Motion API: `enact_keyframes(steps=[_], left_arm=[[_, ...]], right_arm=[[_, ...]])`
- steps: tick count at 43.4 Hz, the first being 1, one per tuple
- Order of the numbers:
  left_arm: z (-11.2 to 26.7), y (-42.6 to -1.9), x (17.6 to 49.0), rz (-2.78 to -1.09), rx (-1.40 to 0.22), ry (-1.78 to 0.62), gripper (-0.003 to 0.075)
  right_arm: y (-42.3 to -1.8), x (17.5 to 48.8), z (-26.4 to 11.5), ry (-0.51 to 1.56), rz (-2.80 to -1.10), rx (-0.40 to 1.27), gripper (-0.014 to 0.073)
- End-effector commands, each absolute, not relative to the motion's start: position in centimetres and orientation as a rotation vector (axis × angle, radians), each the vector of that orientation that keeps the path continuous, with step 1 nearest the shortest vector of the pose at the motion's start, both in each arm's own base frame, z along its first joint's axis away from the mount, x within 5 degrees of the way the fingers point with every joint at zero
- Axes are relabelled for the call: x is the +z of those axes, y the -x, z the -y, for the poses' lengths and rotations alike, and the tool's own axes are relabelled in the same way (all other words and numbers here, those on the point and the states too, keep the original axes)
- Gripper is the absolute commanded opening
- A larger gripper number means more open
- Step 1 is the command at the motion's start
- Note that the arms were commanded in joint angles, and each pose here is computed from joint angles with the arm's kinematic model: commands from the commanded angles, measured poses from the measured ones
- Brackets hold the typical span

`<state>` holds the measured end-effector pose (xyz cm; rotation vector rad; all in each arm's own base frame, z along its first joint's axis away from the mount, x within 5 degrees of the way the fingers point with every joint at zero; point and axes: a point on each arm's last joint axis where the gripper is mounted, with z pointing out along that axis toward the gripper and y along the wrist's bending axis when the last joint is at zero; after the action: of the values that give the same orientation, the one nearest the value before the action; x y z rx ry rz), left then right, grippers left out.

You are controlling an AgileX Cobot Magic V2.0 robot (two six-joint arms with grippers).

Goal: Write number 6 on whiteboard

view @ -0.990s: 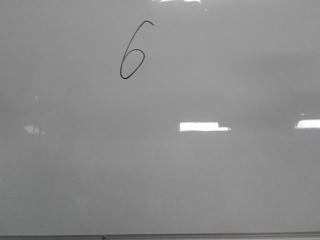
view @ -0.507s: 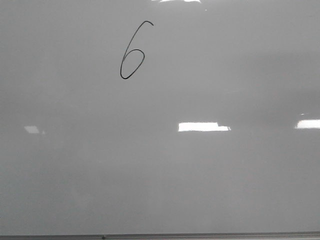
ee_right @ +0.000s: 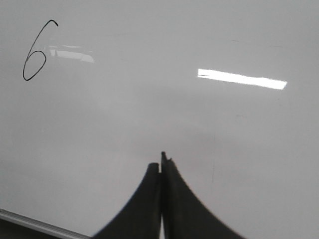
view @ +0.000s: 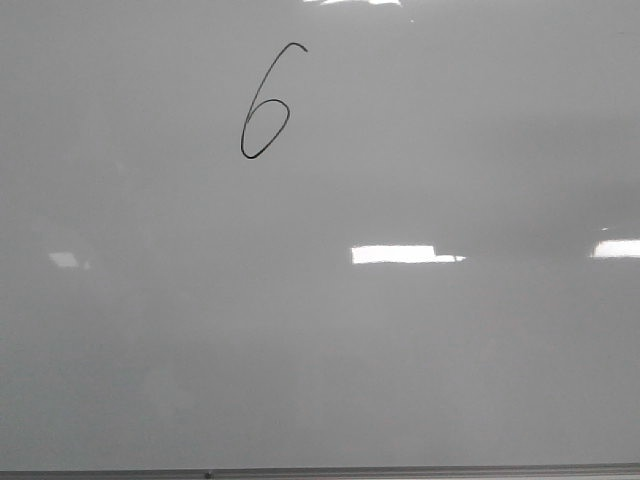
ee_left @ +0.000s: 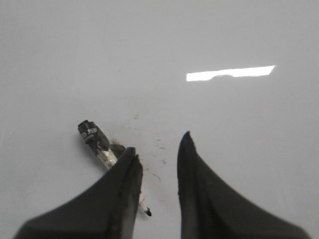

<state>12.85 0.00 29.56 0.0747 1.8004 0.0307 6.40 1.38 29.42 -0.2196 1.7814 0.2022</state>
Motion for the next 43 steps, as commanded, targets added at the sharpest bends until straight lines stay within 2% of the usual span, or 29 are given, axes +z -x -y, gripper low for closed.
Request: enact_keyframes(steps=[1, 3, 15, 43], left_arm=[[0.4, -11.0, 30.2, -1.699, 0.012, -0.099, 0.0015], [0.6, -10.1, 30.0, -1.678, 0.003, -0.111, -0.0022], [0.7, -7.2, 30.7, -1.530, -0.001, -0.118, -0.0020], [0.7, -7.2, 30.7, -1.530, -0.001, -0.118, -0.0020]], right_arm=[[-5.6, 30.5, -1.2, 0.222, -1.638, 0.216, -0.0067], [-5.3, 30.2, -1.0, 0.219, -1.622, 0.219, -0.0067], [-4.6, 30.3, -0.8, 0.212, -1.585, 0.227, -0.0067], [-4.6, 30.3, -0.8, 0.212, -1.585, 0.227, -0.0067]])
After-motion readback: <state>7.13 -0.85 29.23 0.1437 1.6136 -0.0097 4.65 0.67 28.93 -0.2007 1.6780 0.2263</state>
